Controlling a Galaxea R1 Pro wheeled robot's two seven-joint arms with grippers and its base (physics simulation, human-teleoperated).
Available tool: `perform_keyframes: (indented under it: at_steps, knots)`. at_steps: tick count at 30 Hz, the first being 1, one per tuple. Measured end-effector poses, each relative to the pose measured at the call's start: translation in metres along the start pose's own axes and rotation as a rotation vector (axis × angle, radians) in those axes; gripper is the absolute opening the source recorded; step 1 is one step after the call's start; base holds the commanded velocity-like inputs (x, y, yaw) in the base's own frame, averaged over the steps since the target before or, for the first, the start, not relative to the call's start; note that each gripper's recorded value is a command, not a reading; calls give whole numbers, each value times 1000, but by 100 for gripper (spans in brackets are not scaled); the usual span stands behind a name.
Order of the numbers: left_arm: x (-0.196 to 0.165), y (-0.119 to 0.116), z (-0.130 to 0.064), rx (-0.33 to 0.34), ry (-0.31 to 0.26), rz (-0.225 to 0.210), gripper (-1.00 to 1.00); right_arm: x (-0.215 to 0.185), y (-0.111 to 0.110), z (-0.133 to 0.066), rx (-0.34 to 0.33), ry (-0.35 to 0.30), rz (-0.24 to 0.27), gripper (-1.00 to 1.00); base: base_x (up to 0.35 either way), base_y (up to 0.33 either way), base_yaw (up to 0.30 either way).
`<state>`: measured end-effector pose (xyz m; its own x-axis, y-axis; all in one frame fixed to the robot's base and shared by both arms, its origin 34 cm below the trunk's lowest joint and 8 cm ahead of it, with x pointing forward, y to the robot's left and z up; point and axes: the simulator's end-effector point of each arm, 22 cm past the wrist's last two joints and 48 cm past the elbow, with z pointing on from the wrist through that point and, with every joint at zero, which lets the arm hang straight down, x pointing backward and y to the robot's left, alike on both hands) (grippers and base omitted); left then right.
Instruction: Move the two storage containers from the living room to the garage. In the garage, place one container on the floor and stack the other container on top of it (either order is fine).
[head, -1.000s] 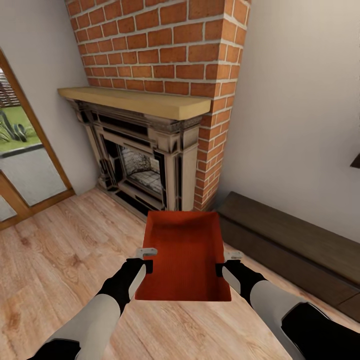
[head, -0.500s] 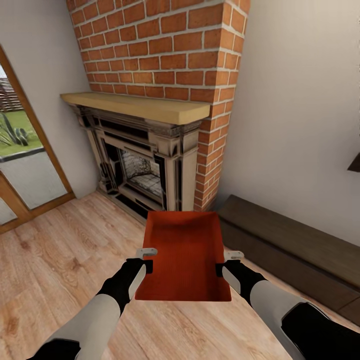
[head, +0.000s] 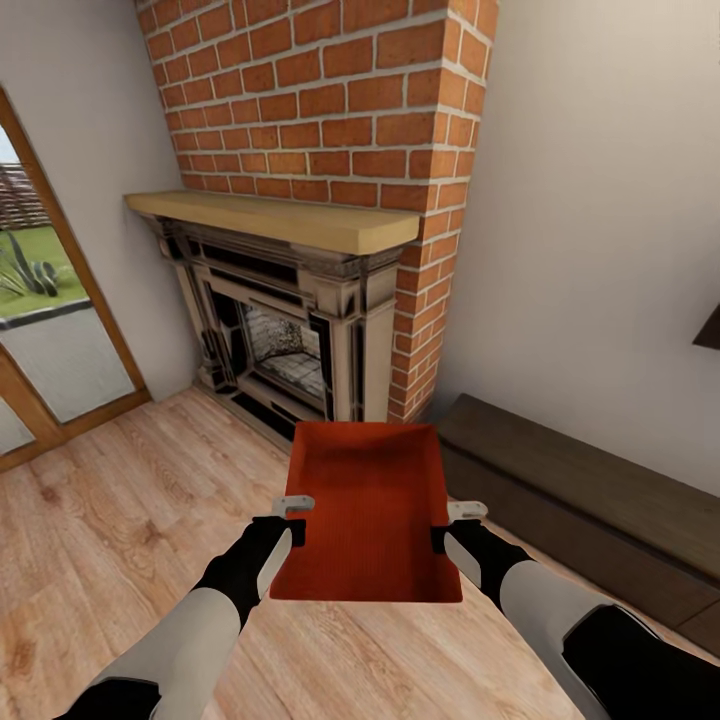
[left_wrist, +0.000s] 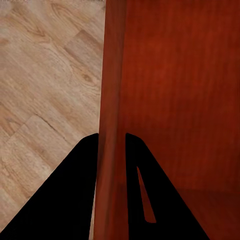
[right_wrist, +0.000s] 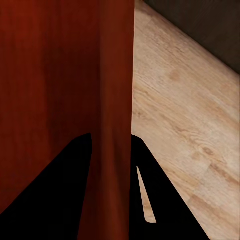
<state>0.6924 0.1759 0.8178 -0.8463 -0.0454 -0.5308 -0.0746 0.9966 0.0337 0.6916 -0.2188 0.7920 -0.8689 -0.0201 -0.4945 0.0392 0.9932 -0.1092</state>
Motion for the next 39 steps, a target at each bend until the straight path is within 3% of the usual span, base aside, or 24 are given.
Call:
perform_keyframes:
  at_steps: [39]
  knots:
    - [-29,1,-25,2,-67,-2,-100,-29,-3,-25,0,-66,10,-100,0,0,44]
